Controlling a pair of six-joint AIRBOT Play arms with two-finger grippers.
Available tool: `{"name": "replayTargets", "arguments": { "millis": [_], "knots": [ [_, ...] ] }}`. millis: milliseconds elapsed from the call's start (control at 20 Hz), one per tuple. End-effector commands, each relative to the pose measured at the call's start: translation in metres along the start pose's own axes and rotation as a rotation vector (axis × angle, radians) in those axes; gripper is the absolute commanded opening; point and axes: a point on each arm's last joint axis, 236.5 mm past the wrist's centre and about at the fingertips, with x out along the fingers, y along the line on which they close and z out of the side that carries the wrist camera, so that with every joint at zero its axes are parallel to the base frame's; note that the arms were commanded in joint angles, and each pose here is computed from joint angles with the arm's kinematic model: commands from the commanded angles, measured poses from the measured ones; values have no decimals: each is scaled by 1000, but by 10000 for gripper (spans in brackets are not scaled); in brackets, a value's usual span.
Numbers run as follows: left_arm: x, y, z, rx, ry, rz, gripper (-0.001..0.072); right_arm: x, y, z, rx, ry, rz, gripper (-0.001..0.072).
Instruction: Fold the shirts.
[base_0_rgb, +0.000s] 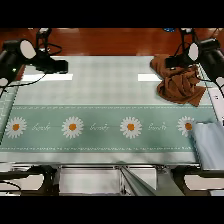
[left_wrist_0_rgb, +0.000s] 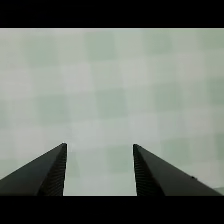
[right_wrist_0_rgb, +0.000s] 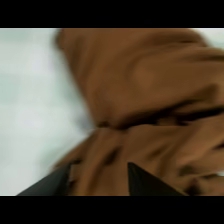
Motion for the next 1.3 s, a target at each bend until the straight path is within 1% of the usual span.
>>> {"name": "replayTargets", "arguments": {
  "millis": [0, 50, 150, 250, 400, 450, 500, 550, 600, 650, 800, 1000, 1150, 1250],
  "knots": [
    [2, 50, -44, -179, 151, 27, 510, 26, -64, -18, 136, 59, -117, 414],
    [6, 47, -58, -230, 182, -19, 510, 42, -71, -36, 206, 120, -91, 414],
    [12, 30, -85, -252, 210, -97, 510, 71, -71, -62, 298, 207, -13, 414],
    [12, 10, -107, -249, 216, -147, 510, 97, -54, -80, 307, 266, 80, 414],
    [3, -21, -127, -249, 217, -212, 510, 126, -36, -109, 317, 352, 114, 413],
    [-1, -31, -128, -237, 205, -227, 510, 131, -31, -114, 330, 373, 130, 388],
    [-4, -38, -126, -218, 196, -235, 510, 133, -26, -117, 338, 385, 146, 295],
    [-5, -43, -125, -204, 188, -239, 510, 131, -20, -115, 324, 381, 176, 141],
    [-6, -45, -123, -197, 183, -242, 510, 125, -13, -109, 293, 375, 217, 24],
    [-9, -44, -118, -196, 174, -243, 510, 116, -9, -98, 273, 362, 254, 23],
    [-46, -26, -83, -210, 125, -243, 510, 67, -20, -40, 238, 240, 277, 23],
    [-120, -18, -42, -150, -96, -239, 510, -60, -47, 67, 217, -110, 277, 23],
    [-157, -28, -53, -113, -175, -245, 510, -172, -51, 117, 162, -359, 271, 22],
    [-163, -40, -74, -84, -174, -260, 510, -244, -41, 138, 126, -508, 291, 22]
  ]
}}
